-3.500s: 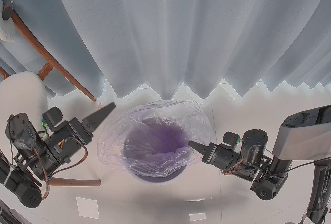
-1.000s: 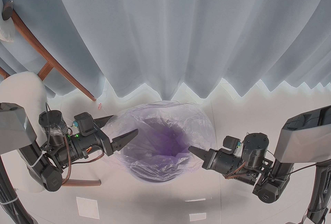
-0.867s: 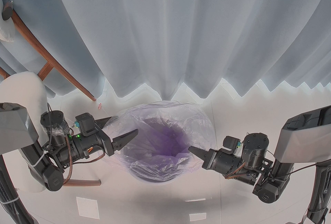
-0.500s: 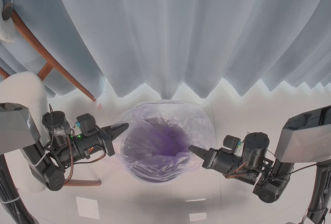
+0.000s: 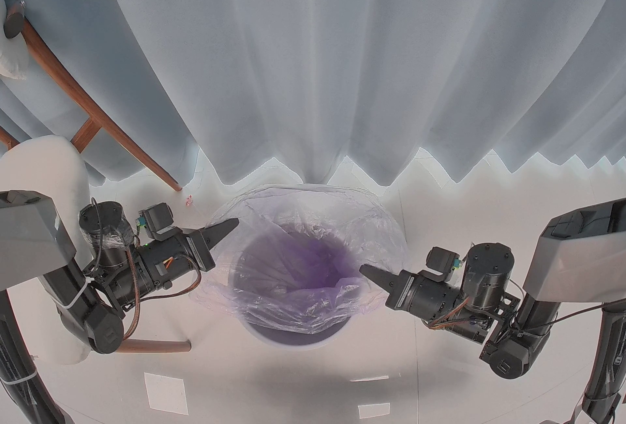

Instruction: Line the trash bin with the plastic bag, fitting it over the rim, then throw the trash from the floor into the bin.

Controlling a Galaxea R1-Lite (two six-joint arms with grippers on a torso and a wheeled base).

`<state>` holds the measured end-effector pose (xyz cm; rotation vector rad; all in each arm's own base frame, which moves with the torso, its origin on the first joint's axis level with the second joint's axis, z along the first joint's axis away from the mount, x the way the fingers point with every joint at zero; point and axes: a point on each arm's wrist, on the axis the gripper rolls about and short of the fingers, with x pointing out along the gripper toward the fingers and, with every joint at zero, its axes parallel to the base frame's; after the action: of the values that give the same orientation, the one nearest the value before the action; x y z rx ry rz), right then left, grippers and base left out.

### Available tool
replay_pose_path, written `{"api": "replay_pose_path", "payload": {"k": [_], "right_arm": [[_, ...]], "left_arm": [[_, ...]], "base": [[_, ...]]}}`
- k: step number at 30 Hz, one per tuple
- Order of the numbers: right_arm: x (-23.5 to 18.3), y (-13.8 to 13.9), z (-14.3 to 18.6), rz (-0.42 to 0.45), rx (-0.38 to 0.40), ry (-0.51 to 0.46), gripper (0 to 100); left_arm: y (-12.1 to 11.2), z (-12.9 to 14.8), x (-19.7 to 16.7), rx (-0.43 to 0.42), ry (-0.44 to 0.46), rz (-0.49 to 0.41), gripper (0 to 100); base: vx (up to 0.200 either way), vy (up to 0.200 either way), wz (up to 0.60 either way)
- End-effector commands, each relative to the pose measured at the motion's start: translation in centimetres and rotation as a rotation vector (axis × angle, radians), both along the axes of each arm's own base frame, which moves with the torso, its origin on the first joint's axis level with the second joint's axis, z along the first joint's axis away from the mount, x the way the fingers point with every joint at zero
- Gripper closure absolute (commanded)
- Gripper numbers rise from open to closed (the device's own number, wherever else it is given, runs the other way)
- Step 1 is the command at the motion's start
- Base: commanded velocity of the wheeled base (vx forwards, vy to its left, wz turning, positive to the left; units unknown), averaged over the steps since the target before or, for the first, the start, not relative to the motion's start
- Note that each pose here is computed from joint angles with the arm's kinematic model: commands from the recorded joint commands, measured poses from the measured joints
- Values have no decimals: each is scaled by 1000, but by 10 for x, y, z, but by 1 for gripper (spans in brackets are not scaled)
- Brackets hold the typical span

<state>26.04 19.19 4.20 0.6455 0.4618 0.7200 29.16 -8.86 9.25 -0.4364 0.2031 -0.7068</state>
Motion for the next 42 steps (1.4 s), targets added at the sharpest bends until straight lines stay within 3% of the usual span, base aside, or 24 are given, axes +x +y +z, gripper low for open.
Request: {"api": "replay_pose_path", "payload": {"k": [1,6,14,20,28,42], "right_arm": [[7,-3,5,-18,23,-30,100],[13,-5,4,-33,34,-25,100],[14,-4,0,-32,33,-16,100],[15,-3,-4,-32,25,-4,100],[16,-3,-8,-32,19,2,100],[16,0,-9,-39,70,53,100]], "left_arm": [[2,3,3,-55,28,11,100],[-4,3,4,-169,128,-13,100],[-20,-17,13,-160,173,-41,100],[-16,-21,21,-167,178,-22,100],[-13,-25,31,-241,238,1,100],[-9,-45,42,-232,277,29,100]], "base": [[0,0,0],[0,0,0],[0,0,0],[0,0,0],[0,0,0],[0,0,0]]}}
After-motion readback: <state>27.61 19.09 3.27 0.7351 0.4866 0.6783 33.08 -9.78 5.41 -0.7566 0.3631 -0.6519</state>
